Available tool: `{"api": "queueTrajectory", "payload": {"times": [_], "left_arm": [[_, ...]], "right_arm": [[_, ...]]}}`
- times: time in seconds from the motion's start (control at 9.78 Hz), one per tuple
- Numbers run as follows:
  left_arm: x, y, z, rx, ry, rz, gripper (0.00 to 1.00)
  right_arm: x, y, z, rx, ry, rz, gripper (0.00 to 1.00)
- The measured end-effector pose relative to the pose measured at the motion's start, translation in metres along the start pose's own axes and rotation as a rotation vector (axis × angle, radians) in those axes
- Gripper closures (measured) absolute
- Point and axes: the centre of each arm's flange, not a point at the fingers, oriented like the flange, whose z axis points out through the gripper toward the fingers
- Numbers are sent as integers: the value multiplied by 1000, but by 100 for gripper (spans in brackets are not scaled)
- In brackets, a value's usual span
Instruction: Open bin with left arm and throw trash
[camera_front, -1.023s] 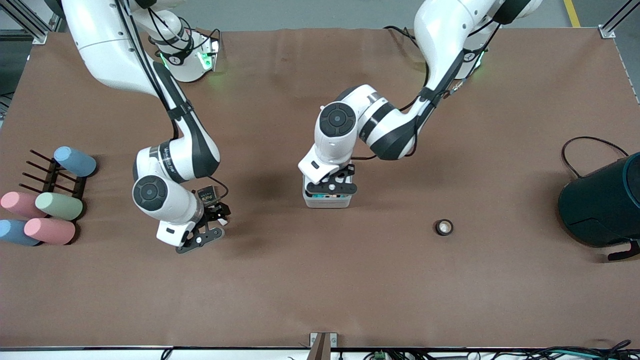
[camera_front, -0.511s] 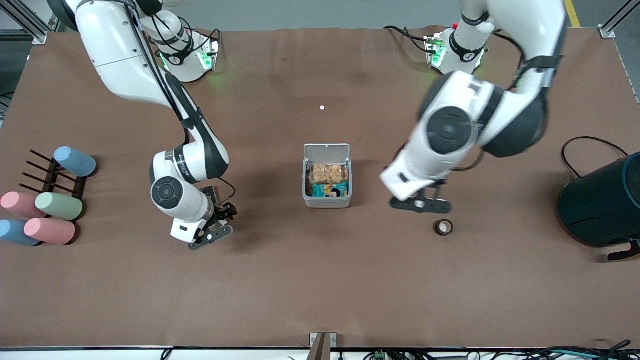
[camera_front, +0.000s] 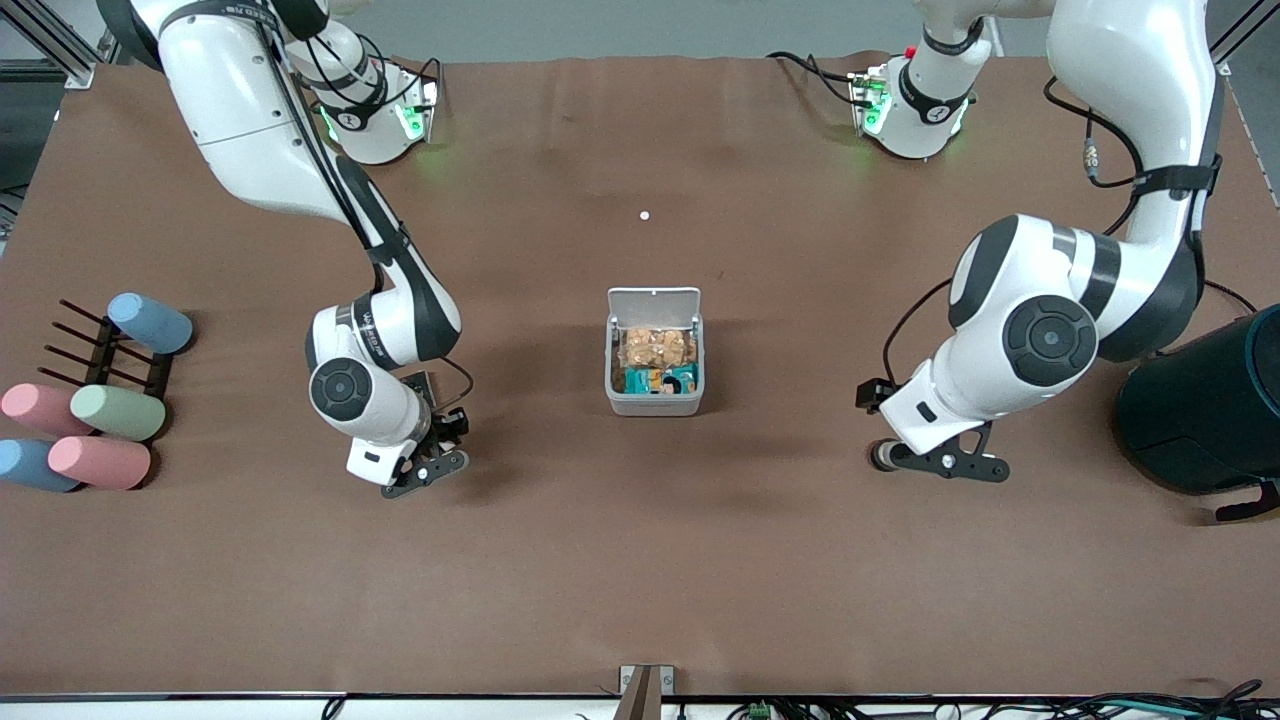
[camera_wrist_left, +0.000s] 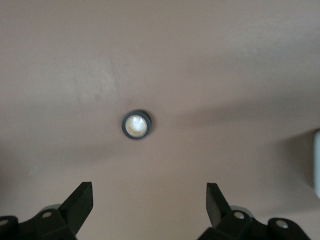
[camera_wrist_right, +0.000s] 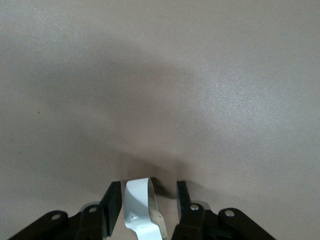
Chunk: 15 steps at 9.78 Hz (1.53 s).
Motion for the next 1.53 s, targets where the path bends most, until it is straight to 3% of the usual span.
{"api": "queueTrajectory", "payload": {"times": [0.31,0.61,1.23,1.53], "left_arm": [[-11,-27,84,-12,115,47,0],[-34,-36,160,-19,174,80,0],[-32,-39,189,-36,210,86,3],[-32,-39,189,-28,213,98,46]], "right_arm": [[-1,0,1,0,-3,0,70],[0,0,0,0,-3,6,75],[30,-12,-63,28,-28,29,76],[49,-64,-101,131,5,134,76]]}}
